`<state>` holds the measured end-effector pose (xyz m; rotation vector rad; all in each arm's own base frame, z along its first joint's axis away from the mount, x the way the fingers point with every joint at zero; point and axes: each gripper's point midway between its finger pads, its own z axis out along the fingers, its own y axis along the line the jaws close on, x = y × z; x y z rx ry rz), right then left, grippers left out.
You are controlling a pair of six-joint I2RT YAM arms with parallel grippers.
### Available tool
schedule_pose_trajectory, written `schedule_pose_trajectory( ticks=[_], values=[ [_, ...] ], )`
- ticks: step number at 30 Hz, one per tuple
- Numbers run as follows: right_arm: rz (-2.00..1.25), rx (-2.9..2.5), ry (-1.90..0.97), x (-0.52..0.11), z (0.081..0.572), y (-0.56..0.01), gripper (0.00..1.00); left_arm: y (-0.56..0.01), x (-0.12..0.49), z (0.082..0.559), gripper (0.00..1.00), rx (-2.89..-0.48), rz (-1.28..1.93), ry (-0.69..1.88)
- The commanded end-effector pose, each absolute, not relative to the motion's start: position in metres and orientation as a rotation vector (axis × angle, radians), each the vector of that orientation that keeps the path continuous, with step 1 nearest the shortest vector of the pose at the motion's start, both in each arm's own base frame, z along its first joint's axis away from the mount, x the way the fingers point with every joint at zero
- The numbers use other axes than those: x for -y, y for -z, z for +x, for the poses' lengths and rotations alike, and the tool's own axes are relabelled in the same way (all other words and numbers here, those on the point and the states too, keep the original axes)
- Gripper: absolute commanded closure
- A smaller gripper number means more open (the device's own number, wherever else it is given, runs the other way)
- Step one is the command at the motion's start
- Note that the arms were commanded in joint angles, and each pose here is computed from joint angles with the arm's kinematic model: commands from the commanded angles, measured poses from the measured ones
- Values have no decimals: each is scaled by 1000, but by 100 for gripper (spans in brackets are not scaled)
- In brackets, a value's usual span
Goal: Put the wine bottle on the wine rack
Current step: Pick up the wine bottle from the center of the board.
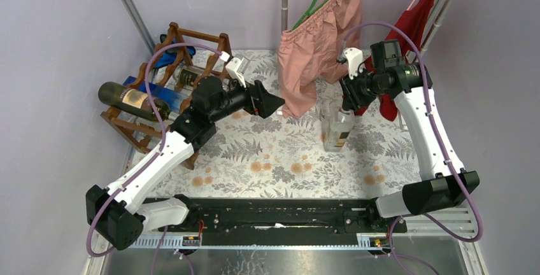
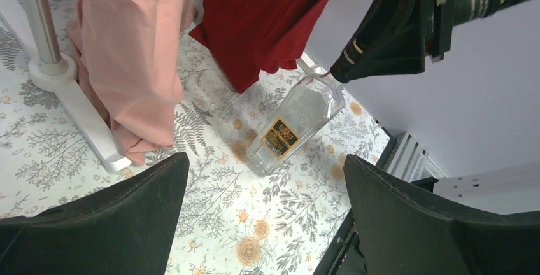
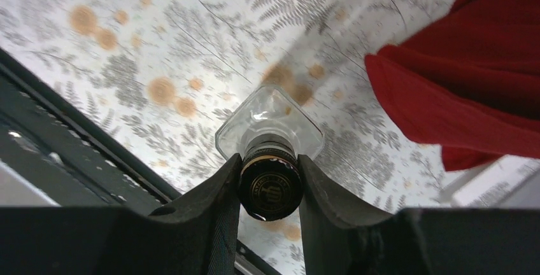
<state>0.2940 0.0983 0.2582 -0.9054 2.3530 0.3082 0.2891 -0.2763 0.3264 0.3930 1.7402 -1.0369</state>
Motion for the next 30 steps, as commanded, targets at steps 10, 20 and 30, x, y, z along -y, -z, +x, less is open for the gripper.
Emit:
schedule_pose_trajectory(
  ticks=[10, 20, 30],
  values=[
    [-699, -2147, -932, -178, 295, -320, 100, -310, 308, 258, 1, -1541, 735, 1086],
    [-651, -2168, -1125, -195, 298, -308, 100, -238, 334, 252, 1, -1434, 1012, 906],
    [-702, -2067, -1220, -204, 288, -314, 100, -209, 351, 265, 1, -1335, 1097, 839]
  ],
)
